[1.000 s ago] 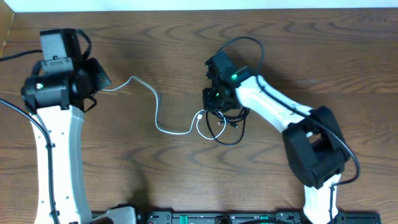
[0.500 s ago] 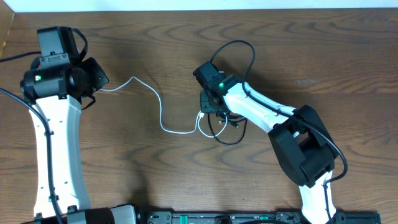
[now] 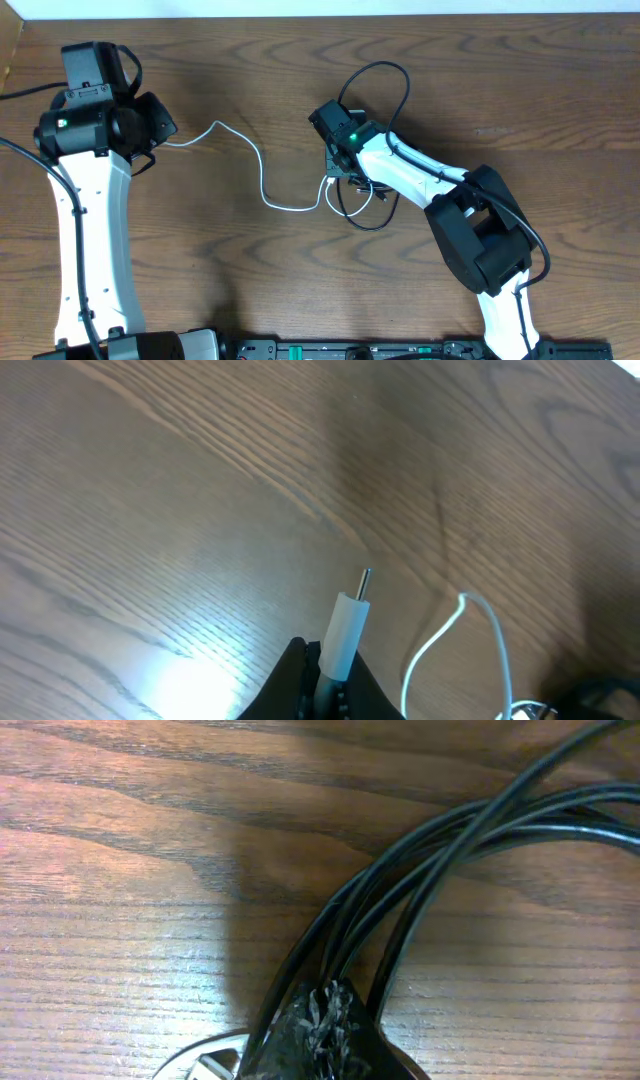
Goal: Untangle cables
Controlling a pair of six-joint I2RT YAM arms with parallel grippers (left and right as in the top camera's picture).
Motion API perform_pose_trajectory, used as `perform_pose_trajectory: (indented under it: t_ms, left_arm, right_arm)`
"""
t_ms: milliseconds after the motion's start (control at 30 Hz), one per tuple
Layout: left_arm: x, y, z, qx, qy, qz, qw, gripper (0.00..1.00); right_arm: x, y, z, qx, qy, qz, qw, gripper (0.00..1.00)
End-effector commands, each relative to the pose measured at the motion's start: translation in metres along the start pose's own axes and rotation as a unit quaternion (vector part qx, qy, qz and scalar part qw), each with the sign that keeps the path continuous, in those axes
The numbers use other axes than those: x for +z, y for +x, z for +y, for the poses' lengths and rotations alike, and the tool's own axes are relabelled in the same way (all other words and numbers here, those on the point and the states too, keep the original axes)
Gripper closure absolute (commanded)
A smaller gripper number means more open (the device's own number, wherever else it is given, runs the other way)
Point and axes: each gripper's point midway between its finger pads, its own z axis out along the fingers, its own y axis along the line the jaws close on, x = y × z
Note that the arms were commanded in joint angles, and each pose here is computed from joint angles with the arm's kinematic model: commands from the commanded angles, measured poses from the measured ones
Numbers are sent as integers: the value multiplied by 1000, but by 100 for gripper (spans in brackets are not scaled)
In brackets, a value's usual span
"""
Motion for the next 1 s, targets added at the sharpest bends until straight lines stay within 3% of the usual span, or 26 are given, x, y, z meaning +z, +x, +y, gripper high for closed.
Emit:
perform_pose_trajectory:
  t_ms: [0,133,267,400,467,533,633,767,967]
  left_arm:
    - [2,1,-5,5,14,8,1000,92]
    - [1,4,-16,41,41,14,998,92]
    - [-3,10,-43,103,117,22,988,93]
    - [-16,21,-78,168,226,30,959,92]
    - [-22,25,-89,187,264,32,946,83]
    - [-28,28,-97,198,291,33,935,66]
    - [-32,31,-103,204,313,34,927,53]
    - [-31,31,-103,203,313,36,927,40]
    - [-29,37,-105,207,315,44,925,32]
  right_arm:
    - [10,16,3,-31,-15,53,998,99]
    - [-43,-15,12,-68,-77,55,993,99]
    - [-129,-51,38,-159,-216,18,963,99]
    - [-220,-80,30,-169,-295,-34,940,99]
    - [-251,-88,19,-167,-312,-60,933,99]
    - [-270,-93,7,-159,-315,-80,932,99]
    - [-290,-96,-11,-147,-311,-98,934,99]
    - [-304,-98,-33,-129,-298,-109,939,99]
    - [-281,-105,-66,-60,-228,-95,967,99]
